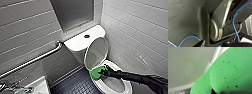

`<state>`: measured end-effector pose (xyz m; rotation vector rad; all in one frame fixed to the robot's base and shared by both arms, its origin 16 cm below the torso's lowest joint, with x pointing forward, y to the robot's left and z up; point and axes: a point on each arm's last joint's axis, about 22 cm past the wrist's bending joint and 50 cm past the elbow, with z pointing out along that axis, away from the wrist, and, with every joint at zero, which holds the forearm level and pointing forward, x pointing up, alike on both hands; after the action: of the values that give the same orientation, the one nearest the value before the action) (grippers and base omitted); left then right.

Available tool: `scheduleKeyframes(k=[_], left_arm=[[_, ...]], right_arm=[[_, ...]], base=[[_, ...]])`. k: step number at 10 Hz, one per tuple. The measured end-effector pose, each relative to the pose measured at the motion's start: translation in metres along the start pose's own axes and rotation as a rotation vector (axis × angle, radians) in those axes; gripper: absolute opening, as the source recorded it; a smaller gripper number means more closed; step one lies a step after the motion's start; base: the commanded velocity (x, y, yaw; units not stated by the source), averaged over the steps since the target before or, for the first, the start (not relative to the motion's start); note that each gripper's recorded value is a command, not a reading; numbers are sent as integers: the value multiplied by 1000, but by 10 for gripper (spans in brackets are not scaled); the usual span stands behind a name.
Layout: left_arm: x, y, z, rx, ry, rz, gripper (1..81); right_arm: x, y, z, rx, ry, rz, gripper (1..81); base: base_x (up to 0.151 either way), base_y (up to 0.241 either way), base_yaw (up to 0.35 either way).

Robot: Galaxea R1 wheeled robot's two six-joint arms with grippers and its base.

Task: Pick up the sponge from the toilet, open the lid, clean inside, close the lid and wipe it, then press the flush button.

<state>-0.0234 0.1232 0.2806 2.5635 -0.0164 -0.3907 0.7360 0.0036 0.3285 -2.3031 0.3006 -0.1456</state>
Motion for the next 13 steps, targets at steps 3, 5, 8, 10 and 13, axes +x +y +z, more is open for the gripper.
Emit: scheduleKeyframes(k=[3, 5, 8, 10, 13], left_arm=[[0, 0, 0, -1, 1, 0, 811], [1, 4, 2, -6, 2, 0, 811], [1, 5, 2, -6, 2, 0, 811], [3, 10, 4, -13, 4, 0, 811], [3, 9, 4, -12, 3, 0, 811]], right_arm=[[-11, 10, 7, -14, -3, 21, 10], [-33, 29, 8, -8, 1, 36, 10], [-60, 35, 0, 20, -26, 36, 10], [-95, 46, -21, 13, -107, 27, 10], [-124, 91, -59, -6, -117, 59, 10]], base=[[0, 0, 0], [0, 0, 0], [0, 0, 0], [0, 0, 0], [0, 0, 0]])
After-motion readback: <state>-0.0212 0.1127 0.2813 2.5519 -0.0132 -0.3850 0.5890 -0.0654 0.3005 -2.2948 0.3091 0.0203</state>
